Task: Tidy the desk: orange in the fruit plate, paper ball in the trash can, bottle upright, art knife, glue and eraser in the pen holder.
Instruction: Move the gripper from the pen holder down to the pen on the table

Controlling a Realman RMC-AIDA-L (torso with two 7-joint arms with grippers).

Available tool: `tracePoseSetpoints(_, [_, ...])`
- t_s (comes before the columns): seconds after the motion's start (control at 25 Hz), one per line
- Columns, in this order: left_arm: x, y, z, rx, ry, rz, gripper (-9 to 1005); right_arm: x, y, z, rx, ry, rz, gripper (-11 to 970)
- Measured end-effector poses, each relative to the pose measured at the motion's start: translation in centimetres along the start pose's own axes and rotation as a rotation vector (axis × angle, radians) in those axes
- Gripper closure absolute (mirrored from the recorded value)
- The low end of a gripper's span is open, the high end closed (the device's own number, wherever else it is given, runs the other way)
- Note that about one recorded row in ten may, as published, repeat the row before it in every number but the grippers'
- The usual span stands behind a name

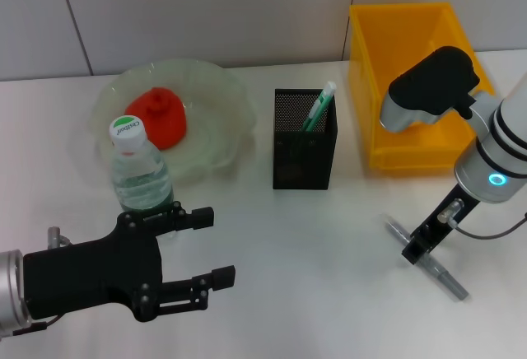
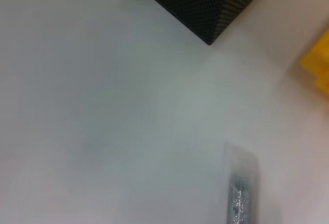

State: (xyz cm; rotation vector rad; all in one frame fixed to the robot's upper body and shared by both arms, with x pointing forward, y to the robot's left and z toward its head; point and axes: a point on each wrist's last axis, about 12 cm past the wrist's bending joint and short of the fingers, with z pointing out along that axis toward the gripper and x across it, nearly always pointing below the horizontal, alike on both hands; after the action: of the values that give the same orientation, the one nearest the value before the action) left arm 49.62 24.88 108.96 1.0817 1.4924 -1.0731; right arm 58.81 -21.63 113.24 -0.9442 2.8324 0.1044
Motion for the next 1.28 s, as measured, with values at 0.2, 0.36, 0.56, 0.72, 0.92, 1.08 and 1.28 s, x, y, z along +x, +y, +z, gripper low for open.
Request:
tracePoseSetpoints(0.2, [-0.02, 0.03, -0.04, -0.002, -0.001, 0.000, 207, -0.07, -0.03, 0.00, 0.002, -0.005, 0.002, 503])
tracePoseSetpoints(0.36, [-0.02, 0.03, -0.04, -0.003, -0.001, 0.000, 207, -0.09, -0.04, 0.00, 0.003, -0.007, 0.002, 511])
tracePoseSetpoints(0.56, [-0.02, 0.03, -0.03, -0.002, -0.001, 0.001, 207, -0.04, 0.09, 0.28, 0.005, 0.001, -0.003, 527])
tracePoseSetpoints(0.72, [-0.05, 0.05, -0.01, -0.002, -0.001, 0.003, 207, -0.08, 0.28, 0.41, 0.008, 0.008, -0.010, 602])
tracePoseSetpoints(0.92, [-0.06, 0.06, -0.01, -0.002, -0.001, 0.005, 207, -0.12, 0.30, 0.41, 0.009, 0.008, -0.008, 599])
tracePoseSetpoints(1.08, [-0.06, 0.06, -0.01, -0.002, -0.002, 0.005, 207, -0.14, 0.30, 0.40, 0.010, 0.007, -0.005, 596])
tracePoseSetpoints(1.28, [-0.01, 0.04, 0.01, -0.001, -0.001, 0.009, 207, -0.19, 0.31, 0.37, 0.010, 0.006, -0.005, 700])
